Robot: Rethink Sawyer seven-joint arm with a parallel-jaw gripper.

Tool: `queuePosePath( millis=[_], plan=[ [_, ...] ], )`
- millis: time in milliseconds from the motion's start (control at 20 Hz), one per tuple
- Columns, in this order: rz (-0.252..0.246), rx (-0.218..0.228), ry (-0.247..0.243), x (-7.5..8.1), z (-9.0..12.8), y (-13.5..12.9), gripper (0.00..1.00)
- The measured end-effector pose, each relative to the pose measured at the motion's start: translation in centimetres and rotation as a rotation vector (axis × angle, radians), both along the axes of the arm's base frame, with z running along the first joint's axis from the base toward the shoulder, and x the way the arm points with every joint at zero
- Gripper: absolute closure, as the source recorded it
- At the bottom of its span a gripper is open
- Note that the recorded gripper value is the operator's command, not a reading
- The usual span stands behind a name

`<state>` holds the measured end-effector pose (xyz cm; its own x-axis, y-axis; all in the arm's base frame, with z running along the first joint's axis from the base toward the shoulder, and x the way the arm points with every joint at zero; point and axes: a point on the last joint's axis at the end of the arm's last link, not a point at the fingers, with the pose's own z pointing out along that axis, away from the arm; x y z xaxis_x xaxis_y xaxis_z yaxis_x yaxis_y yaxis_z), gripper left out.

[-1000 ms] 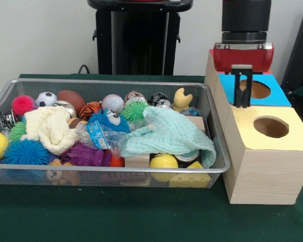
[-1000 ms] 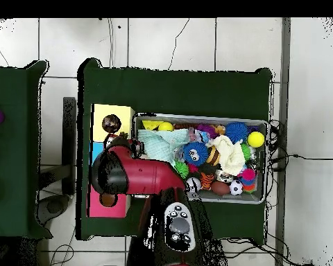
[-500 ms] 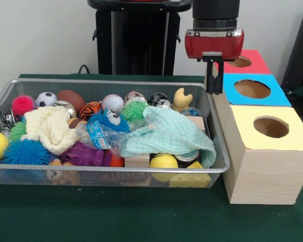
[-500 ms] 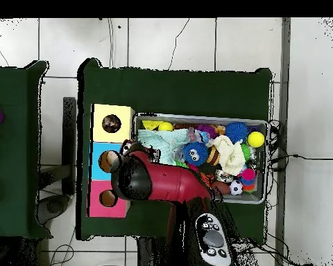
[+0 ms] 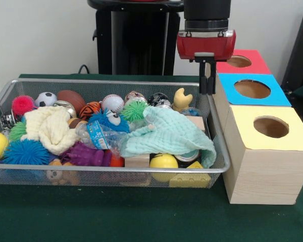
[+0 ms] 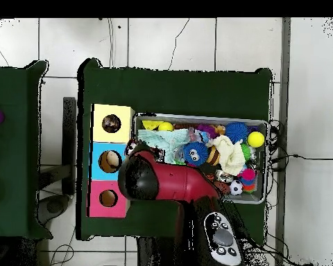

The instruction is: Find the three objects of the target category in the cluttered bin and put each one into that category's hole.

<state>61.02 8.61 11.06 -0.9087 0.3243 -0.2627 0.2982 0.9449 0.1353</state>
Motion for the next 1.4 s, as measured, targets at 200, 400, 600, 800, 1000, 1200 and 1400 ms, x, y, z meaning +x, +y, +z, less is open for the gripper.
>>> queuePosePath(
  millis=[200,400,600,800,1000,1200,1400],
  plan=[
    [0.026,-0.010,0.002,-0.3,-0.1,0.5,1.00],
    [0.054,-0.025,0.023,-0.9,-0.2,0.1,1.00],
    [0.063,-0.044,0.042,-1.1,-0.1,-1.7,1.00],
    [0.046,-0.059,0.059,-1.3,0.0,-4.7,1.00],
    [0.023,-0.071,0.074,-1.6,-0.1,-7.7,1.00],
    [-0.010,-0.082,0.088,-1.9,-0.1,-11.6,1.00],
    [-0.021,-0.093,0.089,-2.1,-0.1,-13.6,1.00]
  ],
)
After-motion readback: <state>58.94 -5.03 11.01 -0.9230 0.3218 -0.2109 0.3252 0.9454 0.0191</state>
